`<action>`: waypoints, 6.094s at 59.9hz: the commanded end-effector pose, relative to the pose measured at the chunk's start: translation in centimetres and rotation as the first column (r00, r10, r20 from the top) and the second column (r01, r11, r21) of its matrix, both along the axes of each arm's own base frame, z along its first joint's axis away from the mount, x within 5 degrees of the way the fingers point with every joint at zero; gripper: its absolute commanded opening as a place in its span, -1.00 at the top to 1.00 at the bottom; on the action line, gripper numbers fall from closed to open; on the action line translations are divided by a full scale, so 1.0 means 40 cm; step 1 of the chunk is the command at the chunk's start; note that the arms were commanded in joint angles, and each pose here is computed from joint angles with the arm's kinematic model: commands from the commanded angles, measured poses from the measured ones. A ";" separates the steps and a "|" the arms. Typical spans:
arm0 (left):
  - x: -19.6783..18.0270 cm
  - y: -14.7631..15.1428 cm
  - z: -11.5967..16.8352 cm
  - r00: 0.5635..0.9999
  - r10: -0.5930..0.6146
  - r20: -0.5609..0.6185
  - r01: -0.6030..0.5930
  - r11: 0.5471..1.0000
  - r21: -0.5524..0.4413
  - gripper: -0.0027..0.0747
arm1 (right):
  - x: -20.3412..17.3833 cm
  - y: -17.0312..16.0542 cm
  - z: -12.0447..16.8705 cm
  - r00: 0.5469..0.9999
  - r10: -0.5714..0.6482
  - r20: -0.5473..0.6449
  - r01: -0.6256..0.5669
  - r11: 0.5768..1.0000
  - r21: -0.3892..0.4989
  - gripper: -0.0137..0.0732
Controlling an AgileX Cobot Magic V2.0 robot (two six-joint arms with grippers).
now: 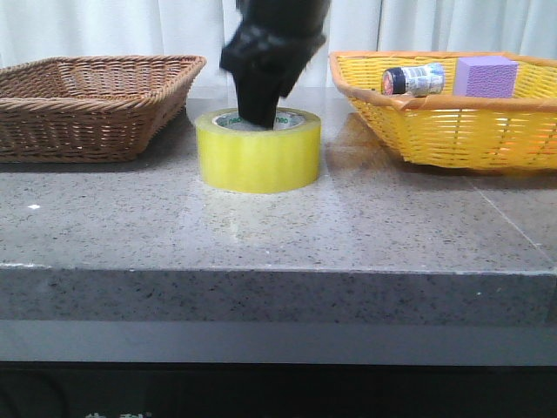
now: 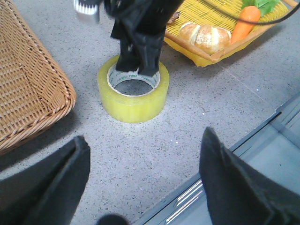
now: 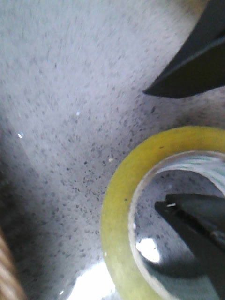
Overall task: Transfer tape with both arms
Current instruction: 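Carry the tape toward the brown basket and set it on the table, then lower the left gripper onto the tape roll and grip its rim, then lift the tape roll with the left gripper over the brown basket, then lower the tape into the brown basket and open the left gripper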
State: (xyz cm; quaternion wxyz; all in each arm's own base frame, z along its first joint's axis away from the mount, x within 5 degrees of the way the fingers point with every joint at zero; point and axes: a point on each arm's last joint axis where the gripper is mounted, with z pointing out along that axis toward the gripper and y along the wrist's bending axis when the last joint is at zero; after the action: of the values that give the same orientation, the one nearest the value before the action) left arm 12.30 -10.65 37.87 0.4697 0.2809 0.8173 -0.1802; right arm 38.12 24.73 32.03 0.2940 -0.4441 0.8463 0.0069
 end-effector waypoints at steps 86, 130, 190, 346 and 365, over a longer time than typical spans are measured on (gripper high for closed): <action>0.135 -0.125 0.045 0.978 -0.184 0.095 0.152 0.950 0.273 -0.34 | -0.598 -0.362 0.235 0.952 -0.276 0.131 0.119 0.730 0.673 -0.26; 0.412 -0.360 -0.078 0.852 -0.460 -0.249 0.514 0.646 0.564 -0.34 | -0.597 -0.362 0.233 0.953 -0.275 0.128 0.121 0.732 0.670 -0.26; 0.487 -0.381 -0.154 0.856 -0.413 -0.310 0.516 0.694 0.502 0.49 | -0.597 -0.362 0.233 0.953 -0.275 0.128 0.121 0.732 0.670 -0.26; 0.359 -0.051 0.213 0.986 0.071 -0.149 -0.055 0.992 0.110 -0.07 | -0.597 -0.362 0.233 0.953 -0.275 0.128 0.121 0.732 0.670 -0.26; 0.155 -0.065 0.143 0.995 -0.018 -0.099 0.028 0.995 0.096 -0.07 | -0.597 -0.362 0.233 0.953 -0.275 0.128 0.121 0.732 0.670 -0.26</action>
State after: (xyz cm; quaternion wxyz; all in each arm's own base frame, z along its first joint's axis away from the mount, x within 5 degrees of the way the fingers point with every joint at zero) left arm 20.54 -13.84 42.75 0.3592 0.3203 0.8646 -0.1443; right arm 14.35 10.41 39.72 0.4786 -0.2305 0.8219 0.2059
